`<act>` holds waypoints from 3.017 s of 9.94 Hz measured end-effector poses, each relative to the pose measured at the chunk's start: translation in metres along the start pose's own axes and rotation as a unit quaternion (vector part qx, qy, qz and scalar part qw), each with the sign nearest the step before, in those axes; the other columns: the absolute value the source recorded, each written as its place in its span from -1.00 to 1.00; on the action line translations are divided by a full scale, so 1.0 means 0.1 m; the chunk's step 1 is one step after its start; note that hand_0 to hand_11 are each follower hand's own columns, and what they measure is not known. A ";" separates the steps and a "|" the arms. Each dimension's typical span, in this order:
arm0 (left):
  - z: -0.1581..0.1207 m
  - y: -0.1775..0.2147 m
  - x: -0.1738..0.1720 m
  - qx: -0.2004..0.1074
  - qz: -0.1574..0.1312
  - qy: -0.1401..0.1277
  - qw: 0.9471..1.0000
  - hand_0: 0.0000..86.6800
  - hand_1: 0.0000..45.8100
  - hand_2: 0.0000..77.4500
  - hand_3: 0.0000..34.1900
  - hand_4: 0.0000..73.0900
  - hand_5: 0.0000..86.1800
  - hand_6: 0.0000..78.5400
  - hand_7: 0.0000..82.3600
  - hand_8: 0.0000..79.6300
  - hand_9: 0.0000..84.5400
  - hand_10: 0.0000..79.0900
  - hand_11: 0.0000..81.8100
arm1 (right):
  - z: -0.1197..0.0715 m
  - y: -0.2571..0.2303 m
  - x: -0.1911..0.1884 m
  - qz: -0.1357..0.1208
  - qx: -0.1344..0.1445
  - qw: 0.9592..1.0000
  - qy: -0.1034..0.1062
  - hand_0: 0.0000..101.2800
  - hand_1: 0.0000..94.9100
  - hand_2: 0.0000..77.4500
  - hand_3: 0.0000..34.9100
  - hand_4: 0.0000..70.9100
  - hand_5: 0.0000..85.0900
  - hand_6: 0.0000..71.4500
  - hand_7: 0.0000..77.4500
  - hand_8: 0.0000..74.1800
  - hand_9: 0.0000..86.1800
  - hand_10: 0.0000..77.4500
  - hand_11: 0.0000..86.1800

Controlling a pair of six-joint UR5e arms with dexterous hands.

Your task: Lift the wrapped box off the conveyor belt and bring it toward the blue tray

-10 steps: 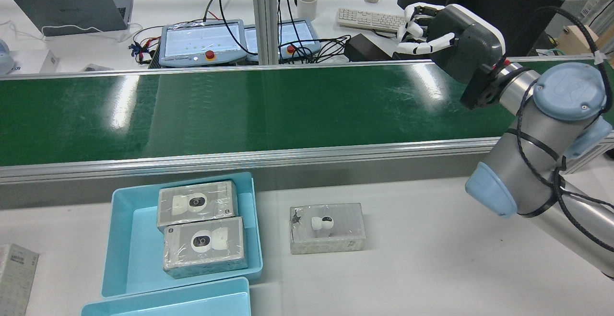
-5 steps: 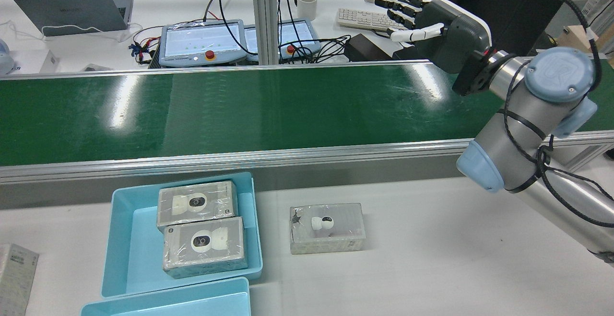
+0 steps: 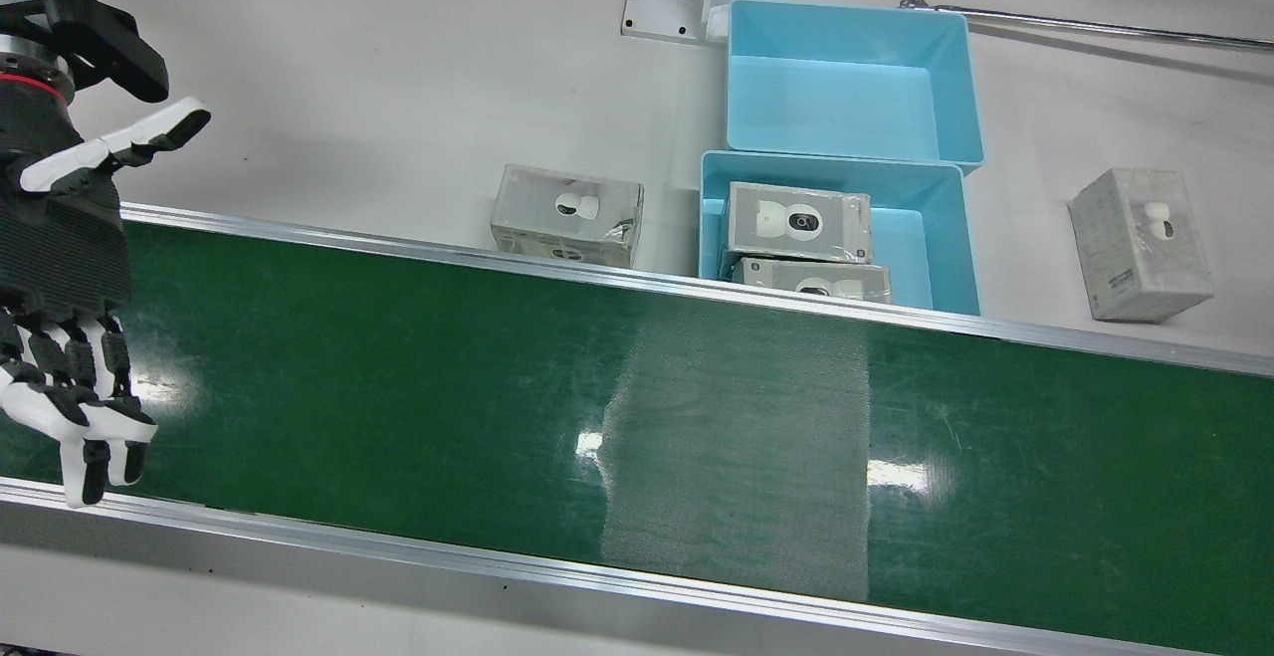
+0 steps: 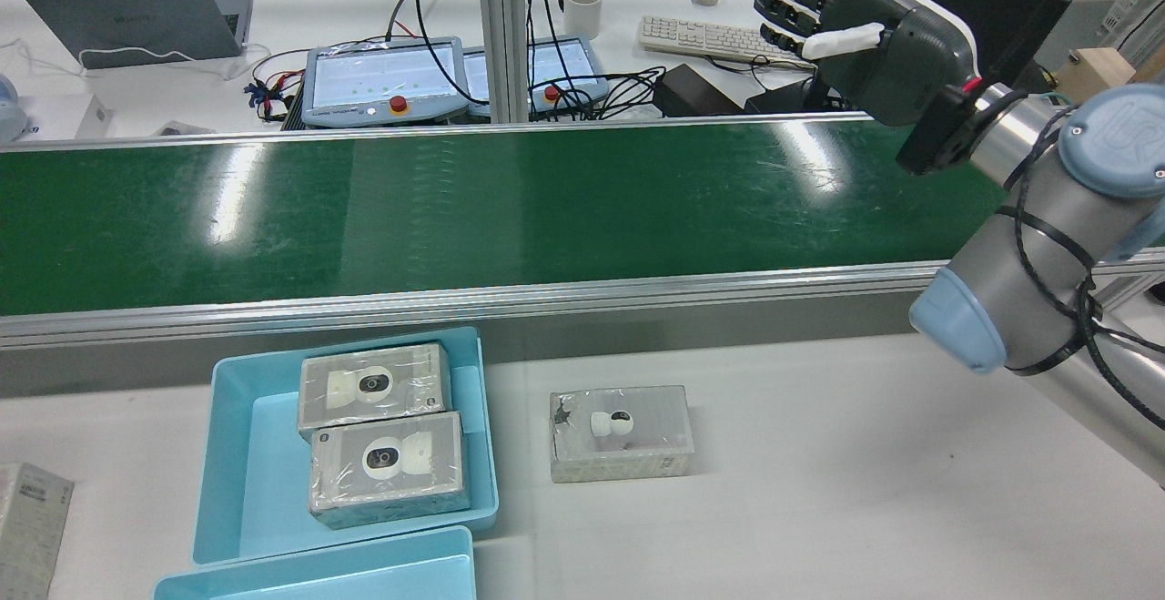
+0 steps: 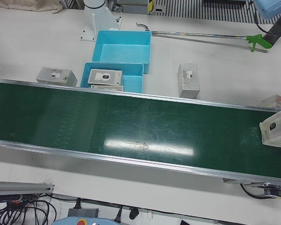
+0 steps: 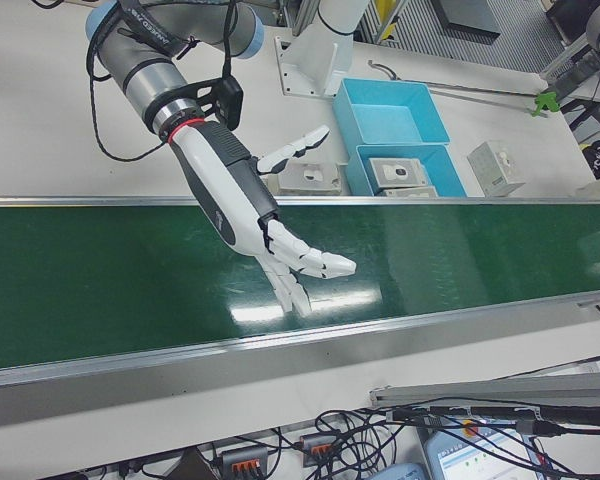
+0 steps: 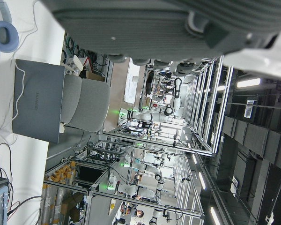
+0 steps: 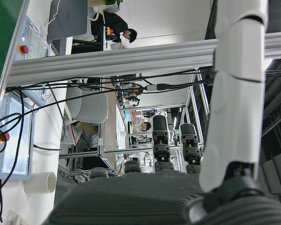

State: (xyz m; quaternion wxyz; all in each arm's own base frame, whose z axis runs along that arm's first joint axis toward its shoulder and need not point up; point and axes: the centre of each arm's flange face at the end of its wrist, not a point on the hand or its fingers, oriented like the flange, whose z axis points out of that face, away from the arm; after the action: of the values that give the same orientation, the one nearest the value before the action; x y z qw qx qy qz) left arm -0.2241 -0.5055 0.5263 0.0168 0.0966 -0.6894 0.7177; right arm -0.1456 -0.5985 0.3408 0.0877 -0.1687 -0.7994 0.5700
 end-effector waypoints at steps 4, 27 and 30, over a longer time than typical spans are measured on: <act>0.00 0.00 0.00 0.000 0.000 0.000 1.000 -1.00 -1.00 -0.99 -1.00 -1.00 -0.97 -1.00 -0.99 -0.99 -1.00 -1.00 -1.00 | -0.24 -0.15 -0.03 -0.008 0.012 1.000 -0.001 -0.04 -0.68 -0.66 -0.65 -0.63 -0.65 -0.83 -0.48 -0.97 -0.91 -1.00 -0.96; 0.00 0.00 0.00 0.000 0.000 0.000 1.000 -1.00 -1.00 -0.97 -1.00 -1.00 -0.97 -1.00 -0.99 -0.99 -1.00 -0.99 -1.00 | -0.25 -0.15 0.06 -0.007 0.009 1.000 0.006 -0.02 -0.68 -0.70 -0.50 -0.49 -0.60 -0.74 -0.31 -0.93 -0.82 -0.97 -0.90; 0.00 0.00 0.00 0.000 0.000 0.000 1.000 -1.00 -1.00 -0.97 -1.00 -1.00 -0.97 -1.00 -0.99 -0.99 -1.00 -0.99 -1.00 | -0.25 -0.15 0.06 -0.006 0.010 1.000 0.006 -0.02 -0.68 -0.69 -0.48 -0.49 -0.60 -0.74 -0.31 -0.93 -0.82 -0.96 -0.90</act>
State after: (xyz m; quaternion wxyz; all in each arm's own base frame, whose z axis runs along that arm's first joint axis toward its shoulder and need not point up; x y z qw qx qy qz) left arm -0.2241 -0.5054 0.5263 0.0168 0.0966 -0.6894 0.7177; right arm -0.1456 -0.5785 0.3628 0.0980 -0.1666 -0.7943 0.5760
